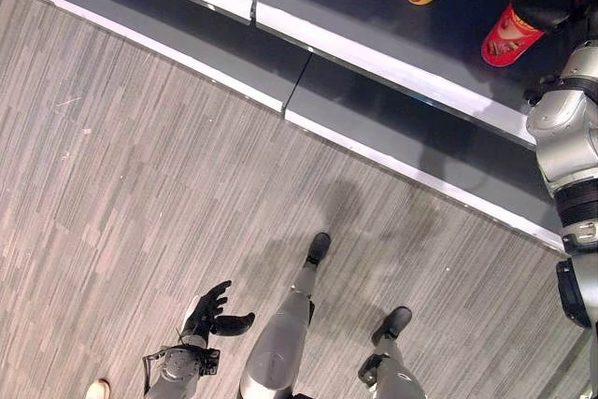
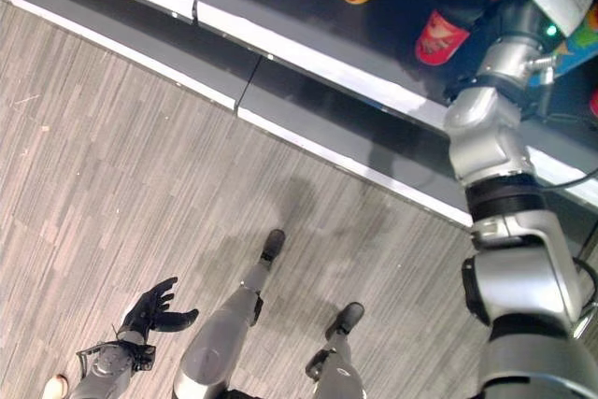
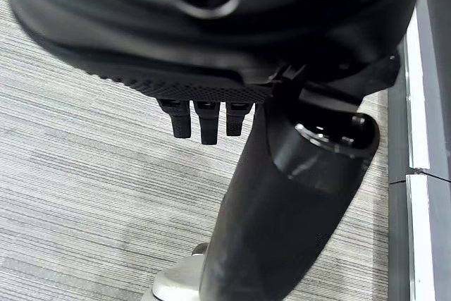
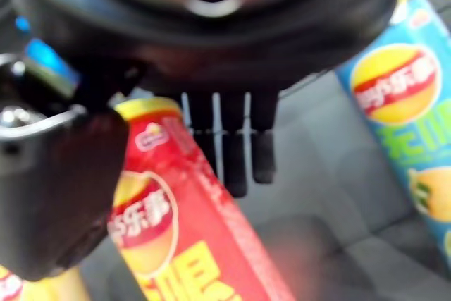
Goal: Put the goods on the table back onto the shelves and tidy them up.
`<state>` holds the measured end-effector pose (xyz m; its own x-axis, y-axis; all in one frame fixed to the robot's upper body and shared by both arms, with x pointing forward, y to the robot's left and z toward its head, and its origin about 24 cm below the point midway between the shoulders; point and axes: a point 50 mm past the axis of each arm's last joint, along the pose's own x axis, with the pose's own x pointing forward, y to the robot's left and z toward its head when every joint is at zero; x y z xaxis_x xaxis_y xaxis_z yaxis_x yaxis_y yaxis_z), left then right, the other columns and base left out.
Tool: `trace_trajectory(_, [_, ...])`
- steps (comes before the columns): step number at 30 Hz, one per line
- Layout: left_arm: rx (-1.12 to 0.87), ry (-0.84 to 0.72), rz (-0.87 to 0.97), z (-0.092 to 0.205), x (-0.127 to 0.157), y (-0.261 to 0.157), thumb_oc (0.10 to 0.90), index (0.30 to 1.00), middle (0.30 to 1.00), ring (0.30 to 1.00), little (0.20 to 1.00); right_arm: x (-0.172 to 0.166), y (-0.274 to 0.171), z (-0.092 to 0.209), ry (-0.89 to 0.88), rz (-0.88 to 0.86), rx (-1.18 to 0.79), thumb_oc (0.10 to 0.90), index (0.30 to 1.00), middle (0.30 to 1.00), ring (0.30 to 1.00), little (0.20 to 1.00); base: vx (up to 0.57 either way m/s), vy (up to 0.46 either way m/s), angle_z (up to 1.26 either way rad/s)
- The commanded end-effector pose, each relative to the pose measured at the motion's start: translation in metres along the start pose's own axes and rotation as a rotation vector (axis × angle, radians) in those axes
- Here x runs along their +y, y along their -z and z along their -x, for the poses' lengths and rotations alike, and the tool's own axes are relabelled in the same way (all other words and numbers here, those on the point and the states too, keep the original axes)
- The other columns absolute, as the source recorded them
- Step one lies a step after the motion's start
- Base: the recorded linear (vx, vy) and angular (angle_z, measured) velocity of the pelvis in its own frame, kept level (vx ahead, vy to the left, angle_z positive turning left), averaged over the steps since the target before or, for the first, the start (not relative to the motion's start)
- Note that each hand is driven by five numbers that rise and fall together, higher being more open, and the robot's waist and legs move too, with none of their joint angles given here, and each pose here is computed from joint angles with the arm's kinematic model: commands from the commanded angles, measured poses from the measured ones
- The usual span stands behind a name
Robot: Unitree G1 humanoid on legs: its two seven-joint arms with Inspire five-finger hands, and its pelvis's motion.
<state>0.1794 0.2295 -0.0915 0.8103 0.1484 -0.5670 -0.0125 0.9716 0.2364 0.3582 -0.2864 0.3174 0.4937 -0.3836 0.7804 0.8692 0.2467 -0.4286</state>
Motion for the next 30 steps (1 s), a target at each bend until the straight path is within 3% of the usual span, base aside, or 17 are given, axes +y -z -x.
trace_trajectory(1, [0.009, -0.031, -0.036, 0.006, 0.014, 0.008, 0.800, 0.900, 0.900, 0.900, 0.900, -0.043, -0.026, -0.032, 0.205, -0.050, -0.117, 0.400, 0.300, 0.300, 0.300, 0.300, -0.01, 0.017, 0.06])
trace_trajectory(26, [0.007, -0.032, -0.037, 0.005, 0.013, 0.007, 0.800, 0.900, 0.900, 0.900, 0.900, -0.041, -0.023, -0.043, 0.158, 0.015, -0.099, 0.400, 0.300, 0.300, 0.300, 0.300, 0.00, 0.000, 0.01])
trace_trajectory(27, [0.007, -0.030, -0.036, 0.005, 0.013, 0.007, 0.800, 0.900, 0.900, 0.900, 0.900, -0.040, -0.023, -0.042, 0.154, 0.018, -0.097, 0.595, 0.592, 0.592, 0.592, 0.592, 0.00, 0.000, 0.00])
trace_trajectory(28, [0.007, -0.028, -0.039, 0.005, 0.013, 0.007, 0.800, 0.900, 0.900, 0.900, 0.900, -0.040, -0.022, -0.042, 0.149, 0.022, -0.097, 0.759, 0.839, 0.839, 0.839, 0.839, 0.00, 0.000, 0.00])
trace_trajectory(29, [0.005, -0.027, -0.042, 0.005, 0.013, 0.006, 0.800, 0.900, 0.900, 0.900, 0.900, -0.039, -0.022, -0.042, 0.147, 0.024, -0.099, 0.800, 0.900, 0.900, 0.900, 0.900, 0.00, 0.000, 0.00])
trace_trajectory(30, [0.005, -0.027, -0.041, 0.005, 0.013, 0.006, 0.800, 0.900, 0.900, 0.900, 0.900, -0.039, -0.022, -0.042, 0.147, 0.024, -0.099, 0.800, 0.900, 0.900, 0.900, 0.900, 0.00, 0.000, 0.00])
